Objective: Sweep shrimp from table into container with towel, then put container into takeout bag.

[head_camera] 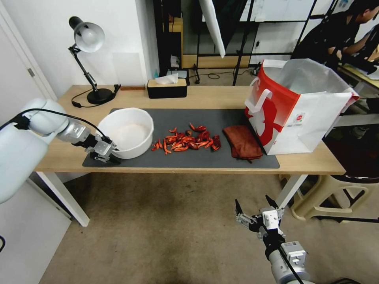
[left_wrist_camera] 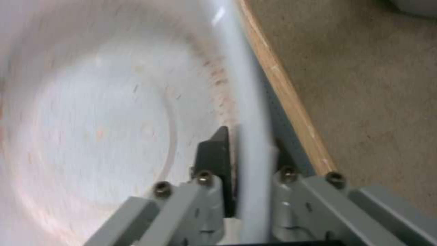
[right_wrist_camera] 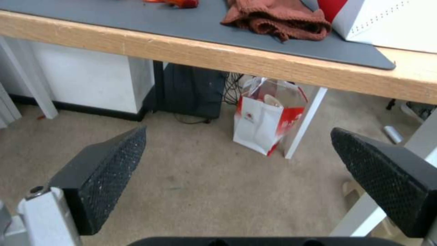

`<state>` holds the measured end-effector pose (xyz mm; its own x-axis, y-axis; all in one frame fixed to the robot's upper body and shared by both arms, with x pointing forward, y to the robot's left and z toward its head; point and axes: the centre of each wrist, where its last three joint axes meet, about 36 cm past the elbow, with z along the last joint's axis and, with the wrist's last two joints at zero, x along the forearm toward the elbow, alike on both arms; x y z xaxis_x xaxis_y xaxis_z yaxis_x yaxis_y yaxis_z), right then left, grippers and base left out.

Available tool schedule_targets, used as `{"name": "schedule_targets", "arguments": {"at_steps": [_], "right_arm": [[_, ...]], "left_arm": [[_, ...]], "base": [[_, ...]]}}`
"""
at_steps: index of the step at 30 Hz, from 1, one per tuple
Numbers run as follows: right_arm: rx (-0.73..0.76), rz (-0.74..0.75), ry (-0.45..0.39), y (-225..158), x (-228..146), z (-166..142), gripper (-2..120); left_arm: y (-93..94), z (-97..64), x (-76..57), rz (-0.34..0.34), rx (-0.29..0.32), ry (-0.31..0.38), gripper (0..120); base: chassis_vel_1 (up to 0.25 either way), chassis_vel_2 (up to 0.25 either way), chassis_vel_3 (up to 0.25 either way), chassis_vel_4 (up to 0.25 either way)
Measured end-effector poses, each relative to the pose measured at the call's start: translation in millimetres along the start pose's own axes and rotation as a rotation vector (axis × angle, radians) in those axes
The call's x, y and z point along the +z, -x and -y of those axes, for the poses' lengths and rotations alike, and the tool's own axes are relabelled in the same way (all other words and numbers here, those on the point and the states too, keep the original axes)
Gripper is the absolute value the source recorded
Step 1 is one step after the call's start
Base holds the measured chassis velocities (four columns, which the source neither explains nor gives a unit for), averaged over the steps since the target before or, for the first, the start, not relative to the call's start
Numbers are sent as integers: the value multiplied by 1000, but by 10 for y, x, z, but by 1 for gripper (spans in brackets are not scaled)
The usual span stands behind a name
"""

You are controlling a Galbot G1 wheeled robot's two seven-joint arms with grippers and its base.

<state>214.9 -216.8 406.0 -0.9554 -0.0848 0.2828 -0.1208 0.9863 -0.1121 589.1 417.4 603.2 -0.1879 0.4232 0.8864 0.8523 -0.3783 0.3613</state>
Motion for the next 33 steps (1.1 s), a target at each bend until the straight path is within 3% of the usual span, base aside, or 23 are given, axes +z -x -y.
{"name": "schedule_targets", "arguments": {"at_steps": [3,10,15,17,18,21,22,23,25,26,29,30,33], "right_arm": [[0,0,-1,-1,5,2,100],[-2,-2,-1,5,18,-1,100],[-5,-2,0,4,20,-4,100],[-7,-1,1,7,18,-7,100],[-7,-1,1,7,18,-7,100],[-8,0,2,10,16,-10,100],[-8,0,2,10,16,-10,100],[-8,1,3,9,15,-12,100],[-8,3,4,0,3,-15,100],[-8,3,4,0,3,-15,100],[-8,6,3,-21,-14,-14,100],[-8,6,3,-21,-14,-14,100],[-8,12,1,-43,-40,-10,100]], "left_arm": [[-4,2,1,1,-7,5,0],[-146,71,-68,-6,-23,46,0],[-337,327,-193,-26,-17,98,0],[-405,460,-367,-37,-6,161,0],[-405,460,-367,-37,-6,161,0],[-395,590,-655,-42,16,264,0],[-395,590,-655,-42,16,264,0],[-376,625,-743,-44,23,299,0],[-251,783,-1064,-41,49,412,0],[-251,783,-1064,-41,49,412,0],[-17,993,-1431,-30,110,509,0],[-17,993,-1431,-30,110,509,0],[231,1194,-1679,-5,177,562,0]], "base": [[0,0,0,0],[0,0,0,0],[0,0,0,0],[0,0,0,0],[0,0,0,0],[0,0,0,0],[0,0,0,0],[0,0,0,0],[0,0,0,0],[0,0,0,0],[0,0,0,0],[0,0,0,0],[0,0,0,0]]}}
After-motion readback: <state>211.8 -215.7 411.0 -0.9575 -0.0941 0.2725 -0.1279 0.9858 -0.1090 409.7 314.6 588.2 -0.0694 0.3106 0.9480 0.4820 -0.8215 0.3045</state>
